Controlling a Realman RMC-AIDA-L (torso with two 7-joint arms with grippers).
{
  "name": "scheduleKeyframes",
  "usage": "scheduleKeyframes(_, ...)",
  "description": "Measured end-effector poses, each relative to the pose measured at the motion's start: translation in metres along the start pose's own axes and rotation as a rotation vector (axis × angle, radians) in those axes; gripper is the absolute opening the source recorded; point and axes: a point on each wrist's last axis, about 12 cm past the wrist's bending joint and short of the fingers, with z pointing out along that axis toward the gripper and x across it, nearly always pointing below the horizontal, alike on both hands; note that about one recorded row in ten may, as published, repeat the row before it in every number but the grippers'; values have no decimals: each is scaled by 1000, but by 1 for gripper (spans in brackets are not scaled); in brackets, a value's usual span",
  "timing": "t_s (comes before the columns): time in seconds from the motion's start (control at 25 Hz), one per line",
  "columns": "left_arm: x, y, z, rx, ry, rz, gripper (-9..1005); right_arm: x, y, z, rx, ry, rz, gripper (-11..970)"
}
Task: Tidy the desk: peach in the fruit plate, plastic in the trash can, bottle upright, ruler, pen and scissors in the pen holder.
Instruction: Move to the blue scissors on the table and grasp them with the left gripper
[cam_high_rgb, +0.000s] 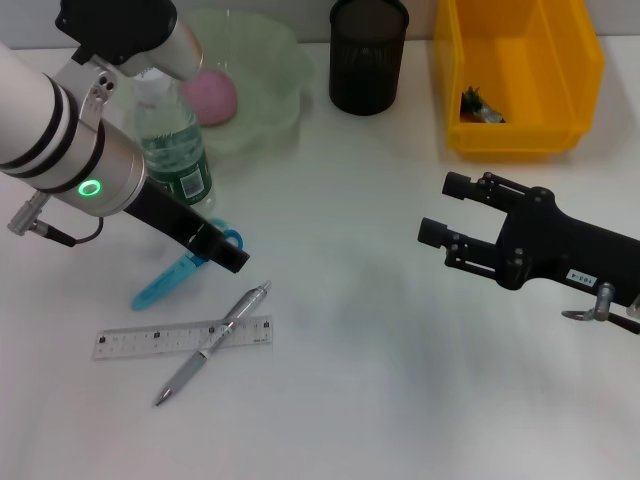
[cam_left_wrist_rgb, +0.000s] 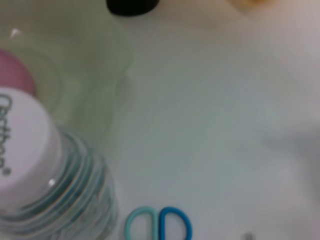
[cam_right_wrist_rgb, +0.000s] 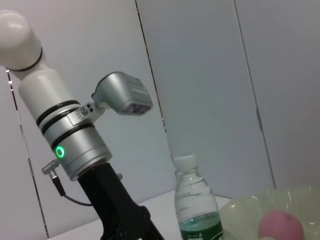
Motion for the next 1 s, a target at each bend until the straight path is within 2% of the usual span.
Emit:
scheduleKeyframes(0.68, 4, 12, 19, -48, 65, -43, 757, -3, -1, 4, -11, -8, 0, 726)
scheduleKeyframes(1.0, 5, 12, 21, -47, 73, -47, 757, -3, -1, 4, -13, -7, 1, 726)
